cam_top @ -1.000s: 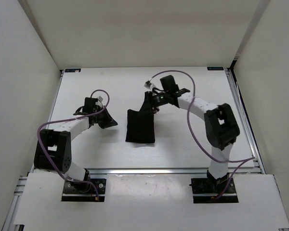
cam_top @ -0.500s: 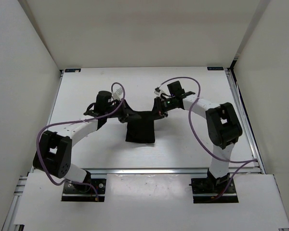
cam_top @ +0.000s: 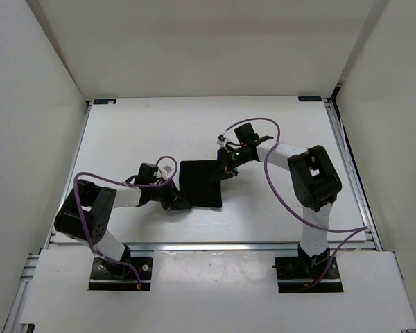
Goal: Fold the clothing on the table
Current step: Fold the skirt
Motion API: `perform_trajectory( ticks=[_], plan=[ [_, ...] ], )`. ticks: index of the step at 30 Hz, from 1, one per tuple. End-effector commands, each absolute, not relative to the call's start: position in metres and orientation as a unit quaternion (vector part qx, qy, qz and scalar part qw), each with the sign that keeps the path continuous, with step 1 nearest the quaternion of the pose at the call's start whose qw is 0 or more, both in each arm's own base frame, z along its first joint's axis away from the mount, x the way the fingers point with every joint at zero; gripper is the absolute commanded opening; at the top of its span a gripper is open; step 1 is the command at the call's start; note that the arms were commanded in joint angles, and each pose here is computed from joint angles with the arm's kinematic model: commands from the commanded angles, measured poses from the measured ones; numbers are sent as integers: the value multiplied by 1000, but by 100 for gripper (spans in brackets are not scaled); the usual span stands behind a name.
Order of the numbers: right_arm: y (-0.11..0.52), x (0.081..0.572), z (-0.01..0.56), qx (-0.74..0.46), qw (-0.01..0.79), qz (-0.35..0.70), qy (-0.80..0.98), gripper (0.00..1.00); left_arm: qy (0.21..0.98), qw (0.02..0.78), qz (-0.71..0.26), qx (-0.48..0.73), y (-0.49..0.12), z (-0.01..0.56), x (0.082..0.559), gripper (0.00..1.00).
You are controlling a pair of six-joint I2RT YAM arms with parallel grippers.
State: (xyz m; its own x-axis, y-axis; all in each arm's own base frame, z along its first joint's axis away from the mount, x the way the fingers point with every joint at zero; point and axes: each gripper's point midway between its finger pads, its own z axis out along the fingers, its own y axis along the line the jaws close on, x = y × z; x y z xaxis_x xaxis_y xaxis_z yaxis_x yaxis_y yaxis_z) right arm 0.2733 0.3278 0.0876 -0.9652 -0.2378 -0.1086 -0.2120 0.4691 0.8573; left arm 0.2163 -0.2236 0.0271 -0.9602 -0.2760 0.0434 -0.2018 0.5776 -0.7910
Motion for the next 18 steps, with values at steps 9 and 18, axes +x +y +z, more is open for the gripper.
perform_trajectory(
  ticks=[9,18],
  plan=[
    [328,266,88,134,32,-502,-854,2,890,112,-424,-124,-206,44,235,0],
    [284,298,134,144,-97,-415,-893,6,936,212,-271,-67,-167,85,276,0]
  ],
)
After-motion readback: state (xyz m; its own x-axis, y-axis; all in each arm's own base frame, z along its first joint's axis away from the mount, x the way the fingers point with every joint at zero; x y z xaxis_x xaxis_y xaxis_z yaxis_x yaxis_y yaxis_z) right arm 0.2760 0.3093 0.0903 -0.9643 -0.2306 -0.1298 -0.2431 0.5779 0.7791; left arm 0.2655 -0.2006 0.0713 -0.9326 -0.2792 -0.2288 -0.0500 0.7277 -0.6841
